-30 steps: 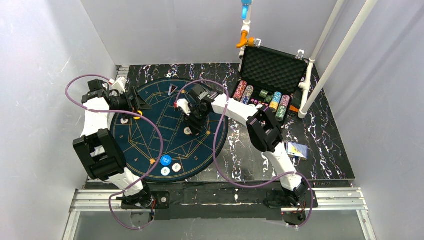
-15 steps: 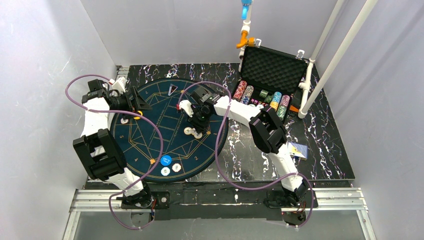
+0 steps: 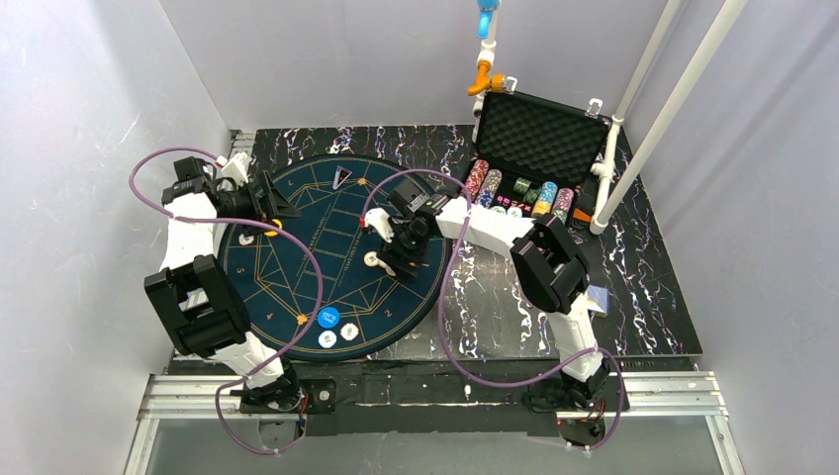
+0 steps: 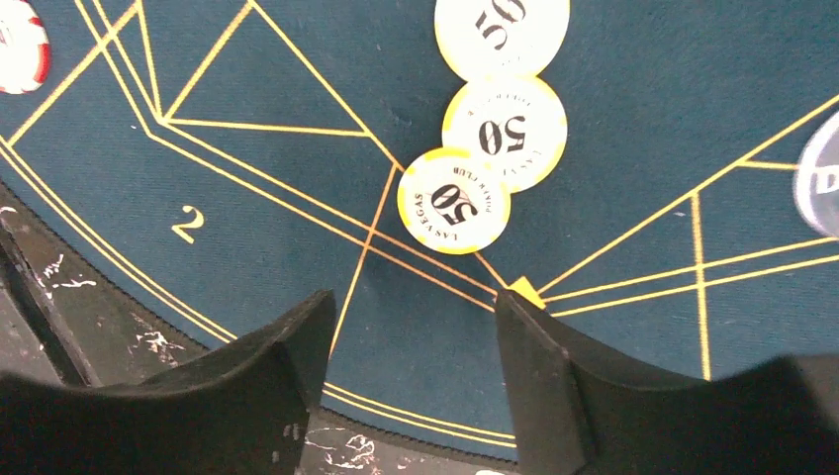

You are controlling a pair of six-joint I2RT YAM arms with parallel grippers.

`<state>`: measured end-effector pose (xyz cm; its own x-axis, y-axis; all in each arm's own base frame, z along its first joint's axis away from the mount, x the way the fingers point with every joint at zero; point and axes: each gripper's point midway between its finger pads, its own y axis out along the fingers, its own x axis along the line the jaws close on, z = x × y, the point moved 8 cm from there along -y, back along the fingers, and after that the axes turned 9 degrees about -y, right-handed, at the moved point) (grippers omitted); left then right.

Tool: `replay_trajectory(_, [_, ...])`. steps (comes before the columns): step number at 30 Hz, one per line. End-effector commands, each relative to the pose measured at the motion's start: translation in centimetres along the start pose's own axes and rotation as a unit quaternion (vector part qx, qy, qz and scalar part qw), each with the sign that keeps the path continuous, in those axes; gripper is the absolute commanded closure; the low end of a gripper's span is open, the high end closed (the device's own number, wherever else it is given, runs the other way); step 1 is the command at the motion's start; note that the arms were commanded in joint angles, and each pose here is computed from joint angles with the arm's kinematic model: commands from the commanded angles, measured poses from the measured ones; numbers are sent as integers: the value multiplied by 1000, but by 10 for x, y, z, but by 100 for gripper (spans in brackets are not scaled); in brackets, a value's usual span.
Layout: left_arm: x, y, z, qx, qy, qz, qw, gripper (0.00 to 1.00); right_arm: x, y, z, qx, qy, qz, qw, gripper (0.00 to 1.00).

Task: Distribute texas hold em gaming equipment

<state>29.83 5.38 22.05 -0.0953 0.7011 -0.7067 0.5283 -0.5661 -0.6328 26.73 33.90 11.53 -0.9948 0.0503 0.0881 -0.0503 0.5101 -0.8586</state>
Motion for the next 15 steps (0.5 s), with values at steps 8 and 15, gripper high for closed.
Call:
replay_trajectory(8, [-3, -3, -1, -1, 3, 11, 1000, 15, 6, -3, -39, -46, -4, 79, 996, 23])
replay_trajectory(15, [-3, -3, -1, 0, 3, 13, 1000, 15, -2, 15, -35, -23, 8, 106, 994, 22])
